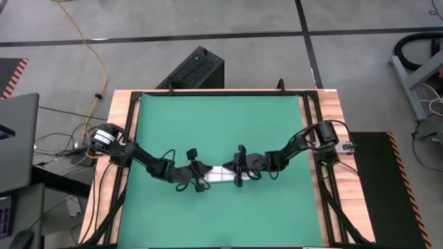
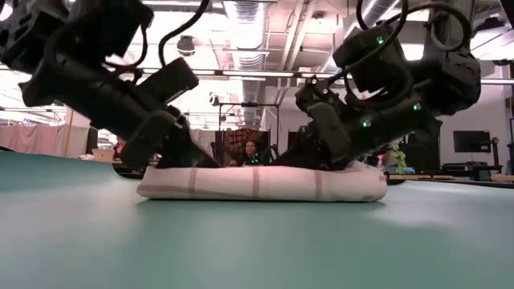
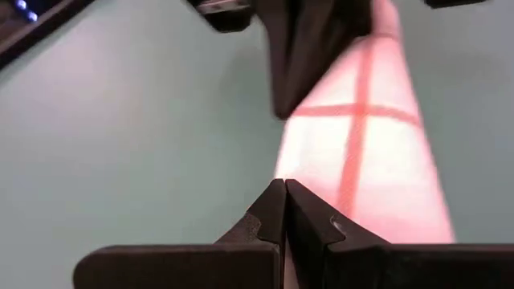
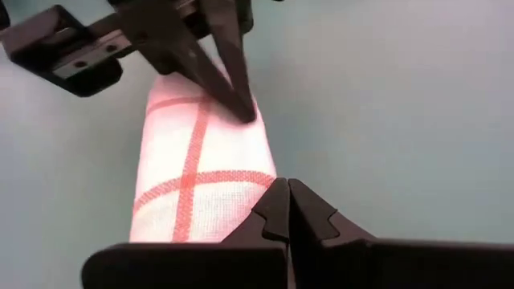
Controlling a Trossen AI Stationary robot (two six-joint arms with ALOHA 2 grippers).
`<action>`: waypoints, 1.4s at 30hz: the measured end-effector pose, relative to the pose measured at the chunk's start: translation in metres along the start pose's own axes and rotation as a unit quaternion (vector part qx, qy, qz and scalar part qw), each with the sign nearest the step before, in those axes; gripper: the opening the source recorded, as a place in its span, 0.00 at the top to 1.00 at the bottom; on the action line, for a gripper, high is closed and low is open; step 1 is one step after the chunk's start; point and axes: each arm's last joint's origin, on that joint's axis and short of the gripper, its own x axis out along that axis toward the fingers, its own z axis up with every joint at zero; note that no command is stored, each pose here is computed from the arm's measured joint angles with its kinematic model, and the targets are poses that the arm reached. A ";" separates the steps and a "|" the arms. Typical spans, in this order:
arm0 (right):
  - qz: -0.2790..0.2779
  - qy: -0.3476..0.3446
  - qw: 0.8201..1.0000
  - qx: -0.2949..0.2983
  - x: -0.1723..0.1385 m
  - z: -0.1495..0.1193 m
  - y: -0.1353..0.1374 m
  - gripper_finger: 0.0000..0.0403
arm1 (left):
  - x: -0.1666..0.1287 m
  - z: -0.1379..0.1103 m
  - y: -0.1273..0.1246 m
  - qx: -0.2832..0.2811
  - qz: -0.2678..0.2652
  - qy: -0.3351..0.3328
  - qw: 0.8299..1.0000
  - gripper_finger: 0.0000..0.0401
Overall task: Roll towel into tight, uniform cylinder
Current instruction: Roll the kitchen towel on the table
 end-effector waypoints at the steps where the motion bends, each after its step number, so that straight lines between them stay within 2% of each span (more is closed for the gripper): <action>1: -0.004 0.002 1.000 0.007 0.001 -0.002 -0.002 0.96 | -0.001 -0.004 0.003 -0.012 0.001 0.000 1.000 1.00; 5: -0.018 0.012 0.999 0.024 0.006 -0.008 -0.011 0.96 | -0.005 -0.018 0.012 -0.034 0.006 0.013 0.999 1.00; 9: -0.031 0.024 0.999 0.029 0.007 -0.010 -0.018 0.96 | -0.008 -0.020 0.015 -0.048 0.006 -0.001 0.999 1.00; 16: -0.041 0.032 0.998 0.029 0.008 -0.011 -0.023 0.96 | -0.004 -0.023 0.019 -0.046 0.010 0.003 0.999 1.00; 24: -0.057 0.048 0.996 0.039 0.008 -0.013 -0.030 0.96 | 0.009 -0.047 0.016 -0.039 0.022 0.020 0.999 1.00; 28: -0.059 0.050 0.996 0.039 0.008 -0.014 -0.031 0.96 | 0.005 -0.035 0.017 -0.045 0.028 -0.004 0.999 1.00; 30: -0.061 0.050 0.996 0.038 0.008 -0.014 -0.031 0.96 | -0.002 -0.027 0.018 -0.028 0.042 -0.009 0.999 1.00; 34: -0.063 0.055 0.996 0.038 0.008 -0.015 -0.031 0.96 | -0.022 0.003 0.025 -0.024 0.068 -0.036 0.997 1.00; 36: -0.063 0.055 0.996 0.038 0.008 -0.015 -0.031 0.96 | -0.032 0.018 0.029 -0.049 0.053 -0.060 0.996 1.00; 39: -0.063 0.056 0.996 0.034 0.008 -0.015 -0.031 0.96 | -0.040 0.038 0.029 -0.081 -0.062 -0.106 0.989 1.00; 40: -0.064 0.055 0.996 0.035 0.008 -0.015 -0.032 0.96 | -0.039 0.039 0.028 -0.077 -0.098 -0.110 0.986 1.00; 42: -0.067 0.056 0.996 0.036 0.008 -0.015 -0.034 0.96 | -0.034 0.032 0.026 -0.061 -0.116 -0.092 0.987 1.00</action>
